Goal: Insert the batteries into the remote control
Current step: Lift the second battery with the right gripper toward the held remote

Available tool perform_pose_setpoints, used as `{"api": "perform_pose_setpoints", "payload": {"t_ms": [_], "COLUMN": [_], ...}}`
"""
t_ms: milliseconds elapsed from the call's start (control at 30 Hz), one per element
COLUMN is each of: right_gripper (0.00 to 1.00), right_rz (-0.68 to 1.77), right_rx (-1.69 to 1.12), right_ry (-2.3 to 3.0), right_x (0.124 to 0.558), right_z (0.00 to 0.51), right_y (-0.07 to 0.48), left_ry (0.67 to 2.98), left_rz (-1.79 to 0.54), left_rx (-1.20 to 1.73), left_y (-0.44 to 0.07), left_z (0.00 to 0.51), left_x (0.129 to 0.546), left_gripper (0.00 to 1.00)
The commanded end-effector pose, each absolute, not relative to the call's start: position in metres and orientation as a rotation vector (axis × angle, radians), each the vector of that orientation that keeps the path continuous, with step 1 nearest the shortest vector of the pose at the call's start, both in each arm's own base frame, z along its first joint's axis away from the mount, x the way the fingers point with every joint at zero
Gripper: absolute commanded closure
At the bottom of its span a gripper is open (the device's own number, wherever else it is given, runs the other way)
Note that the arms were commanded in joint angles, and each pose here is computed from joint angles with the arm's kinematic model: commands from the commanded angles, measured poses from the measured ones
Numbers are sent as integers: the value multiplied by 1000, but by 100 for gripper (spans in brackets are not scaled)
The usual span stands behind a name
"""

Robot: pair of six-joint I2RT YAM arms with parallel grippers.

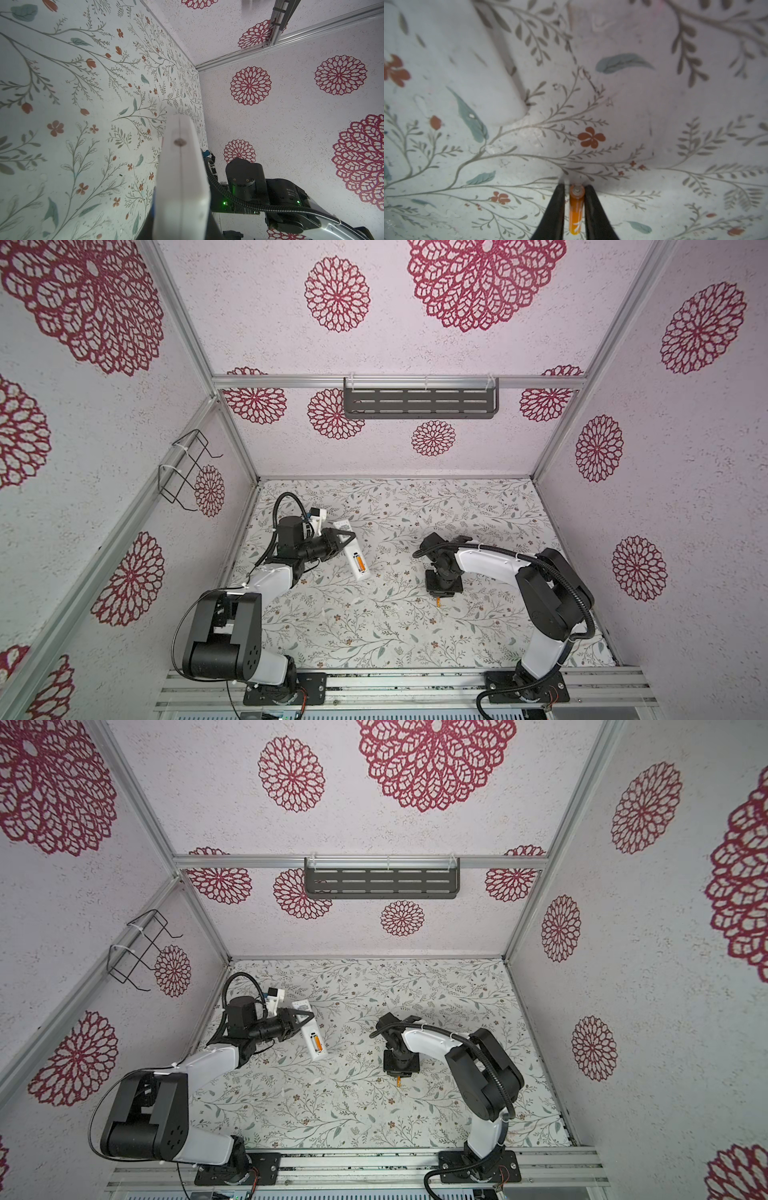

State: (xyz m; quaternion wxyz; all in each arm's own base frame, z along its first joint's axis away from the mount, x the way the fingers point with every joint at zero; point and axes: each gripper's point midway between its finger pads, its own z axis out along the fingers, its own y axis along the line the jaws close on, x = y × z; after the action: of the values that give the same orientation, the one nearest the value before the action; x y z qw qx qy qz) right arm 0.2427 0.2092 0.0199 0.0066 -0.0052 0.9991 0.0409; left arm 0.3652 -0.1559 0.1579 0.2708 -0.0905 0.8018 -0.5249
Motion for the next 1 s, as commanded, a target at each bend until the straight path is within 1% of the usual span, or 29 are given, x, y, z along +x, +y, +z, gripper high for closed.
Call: {"api": "perform_pose_setpoints", "payload": {"t_ms": [0,267,467,633,800,900,967], "right_gripper": [81,92,100,100,100,100,100], "right_rz": [103,138,283,404,544,653,729], "right_rx": [-17,-22,-99,-167,-246,-315,-377], "right_ry": [3123,3096,2964,2843,2688,2555,2448], "right_x": [245,246,258,264,270,276,282], "right_z": [13,16,40,66,104,141,174], "right_y": [206,207,221,233,250,270,287], "left_ry": [2131,2120,2092,2067,2057,2048,2031], "left_rz": [-1430,-1441,-1464,-1488,-1494,-1501,-1522], "left_rx": [-195,-173,-126,-111,-109,-104,-94], "left_y": [-160,-167,-175,-180,-181,-182,-184], "left_z": [169,176,191,198,201,204,208], "left_x": [364,365,367,369,371,372,372], "left_gripper": [100,100,100,100,100,100,100]}}
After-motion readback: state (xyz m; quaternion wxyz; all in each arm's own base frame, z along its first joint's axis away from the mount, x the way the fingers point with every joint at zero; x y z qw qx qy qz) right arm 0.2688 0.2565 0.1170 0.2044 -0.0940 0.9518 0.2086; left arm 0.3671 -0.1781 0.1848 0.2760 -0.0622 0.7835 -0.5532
